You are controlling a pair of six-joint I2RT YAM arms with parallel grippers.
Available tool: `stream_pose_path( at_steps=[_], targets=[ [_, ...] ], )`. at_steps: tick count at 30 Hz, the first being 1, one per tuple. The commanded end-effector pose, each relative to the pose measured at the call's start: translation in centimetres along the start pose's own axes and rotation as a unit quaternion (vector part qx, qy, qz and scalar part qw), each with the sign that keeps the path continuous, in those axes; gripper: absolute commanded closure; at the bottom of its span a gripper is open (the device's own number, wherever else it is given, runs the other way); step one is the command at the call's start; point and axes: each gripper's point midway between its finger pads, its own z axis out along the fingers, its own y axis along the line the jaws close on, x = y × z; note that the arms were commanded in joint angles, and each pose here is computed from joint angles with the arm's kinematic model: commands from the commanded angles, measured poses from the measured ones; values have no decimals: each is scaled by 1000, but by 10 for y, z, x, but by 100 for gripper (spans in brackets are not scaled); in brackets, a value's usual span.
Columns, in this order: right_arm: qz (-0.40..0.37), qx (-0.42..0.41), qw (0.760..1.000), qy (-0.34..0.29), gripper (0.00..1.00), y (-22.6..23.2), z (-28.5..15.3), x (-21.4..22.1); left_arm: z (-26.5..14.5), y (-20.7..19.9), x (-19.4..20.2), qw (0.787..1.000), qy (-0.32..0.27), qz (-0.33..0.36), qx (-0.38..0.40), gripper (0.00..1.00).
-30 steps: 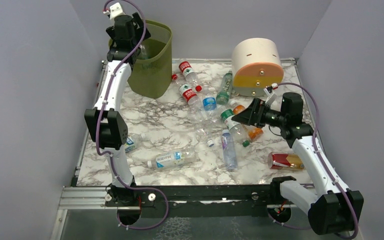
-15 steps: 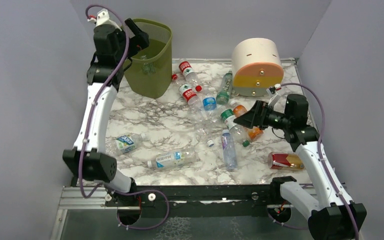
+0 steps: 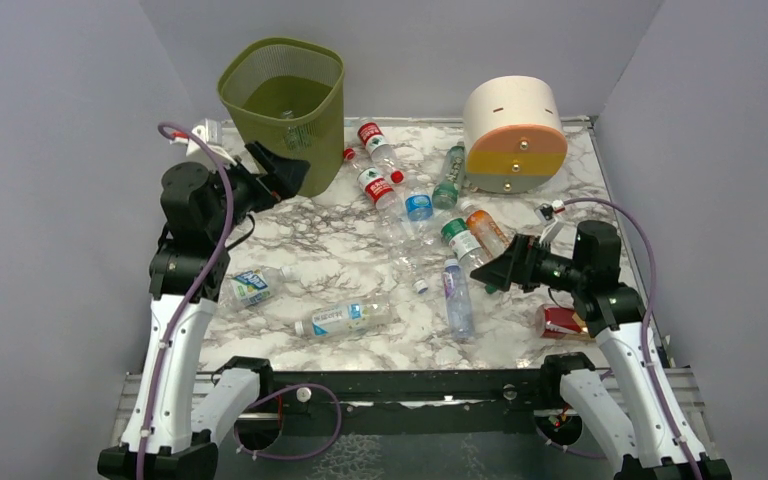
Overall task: Put the plastic bottles in the bin
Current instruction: Pick up the plastic bottle at the center of the board.
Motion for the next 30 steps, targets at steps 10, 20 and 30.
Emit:
stream_pose_path(
  at_steps=[10,20,30],
  targets=[
    [75,-17,997,10,1,-20,37,-19,-19,15,96,989,130,-41,52,1],
    [115,4,993,36,0,-47,86,-69,-14,55,149,977,208,-43,12,1],
    [141,22,988,58,0,-52,100,-68,0,82,171,966,248,-58,-34,1]
  ],
)
